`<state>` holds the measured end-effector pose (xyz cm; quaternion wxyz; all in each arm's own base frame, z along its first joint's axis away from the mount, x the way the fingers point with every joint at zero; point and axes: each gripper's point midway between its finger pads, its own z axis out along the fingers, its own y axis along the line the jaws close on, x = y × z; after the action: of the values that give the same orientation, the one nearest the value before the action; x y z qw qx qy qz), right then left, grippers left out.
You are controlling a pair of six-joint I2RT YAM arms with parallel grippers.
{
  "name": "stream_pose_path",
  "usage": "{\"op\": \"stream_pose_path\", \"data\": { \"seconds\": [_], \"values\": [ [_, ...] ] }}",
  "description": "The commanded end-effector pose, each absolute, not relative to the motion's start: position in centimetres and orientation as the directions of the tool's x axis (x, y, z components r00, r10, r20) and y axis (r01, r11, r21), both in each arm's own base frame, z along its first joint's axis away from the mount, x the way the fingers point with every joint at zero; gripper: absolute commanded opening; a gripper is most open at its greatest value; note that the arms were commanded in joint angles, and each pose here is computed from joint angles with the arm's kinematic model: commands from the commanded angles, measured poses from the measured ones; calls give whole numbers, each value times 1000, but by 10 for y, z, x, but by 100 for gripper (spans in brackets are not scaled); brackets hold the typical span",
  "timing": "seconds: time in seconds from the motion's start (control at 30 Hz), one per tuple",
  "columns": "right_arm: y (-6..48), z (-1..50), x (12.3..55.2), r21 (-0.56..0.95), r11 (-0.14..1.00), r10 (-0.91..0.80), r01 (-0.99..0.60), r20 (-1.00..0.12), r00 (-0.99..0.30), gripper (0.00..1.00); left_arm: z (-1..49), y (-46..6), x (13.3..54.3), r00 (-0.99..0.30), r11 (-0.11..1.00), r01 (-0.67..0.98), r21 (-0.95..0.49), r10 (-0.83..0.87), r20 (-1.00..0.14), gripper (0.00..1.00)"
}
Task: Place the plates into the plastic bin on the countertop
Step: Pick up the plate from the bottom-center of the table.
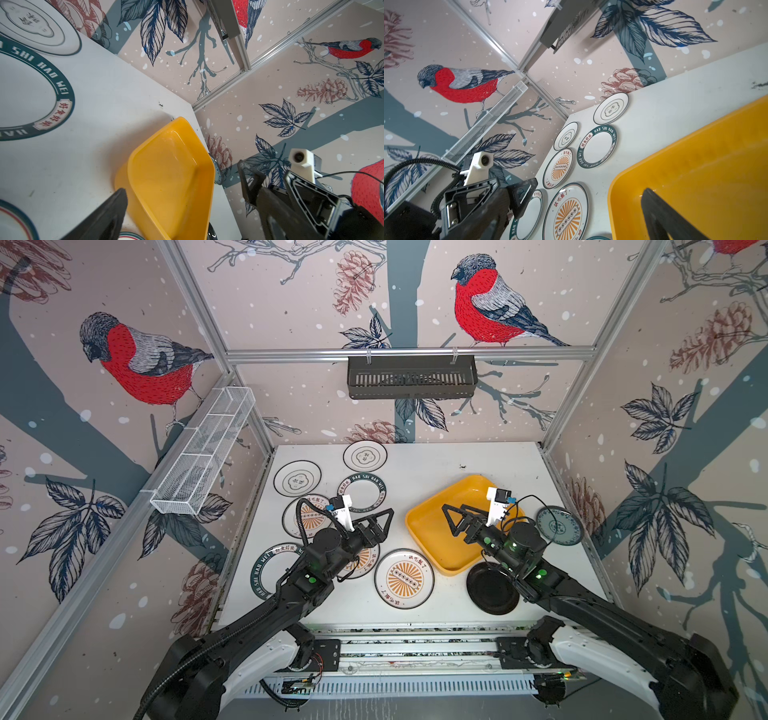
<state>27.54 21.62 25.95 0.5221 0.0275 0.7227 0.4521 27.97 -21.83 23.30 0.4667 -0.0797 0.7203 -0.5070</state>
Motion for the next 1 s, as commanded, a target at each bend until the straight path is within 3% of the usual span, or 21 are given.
{"op": "stream_pose_path", "data": {
  "seconds": [0.0,0.07,0.2,0.43,0.67,0.97],
  "values": [
    [207,259,283,741,555,581,-379,-671,-461,100,249,-224,283,-571,360,379,-853,-634,-521,97],
    [215,267,284,706,557,536,-437,-708,-460,100,243,-223,289,-596,365,366,-856,-615,-517,97],
    [219,259,302,628,677,441,-384,-763,-472,100,218,-218,302,-656,442,285,-851,-557,-509,97],
    [233,253,309,475,770,279,-425,-851,-444,100,178,-212,282,-757,626,216,-749,-378,-534,97],
    [260,240,304,435,758,207,-485,-867,-454,100,141,-206,237,-860,613,128,-780,-324,-395,97],
    [289,221,284,379,751,108,-541,-878,-466,100,99,-218,193,-927,642,104,-760,-215,-308,96]
  ]
}}
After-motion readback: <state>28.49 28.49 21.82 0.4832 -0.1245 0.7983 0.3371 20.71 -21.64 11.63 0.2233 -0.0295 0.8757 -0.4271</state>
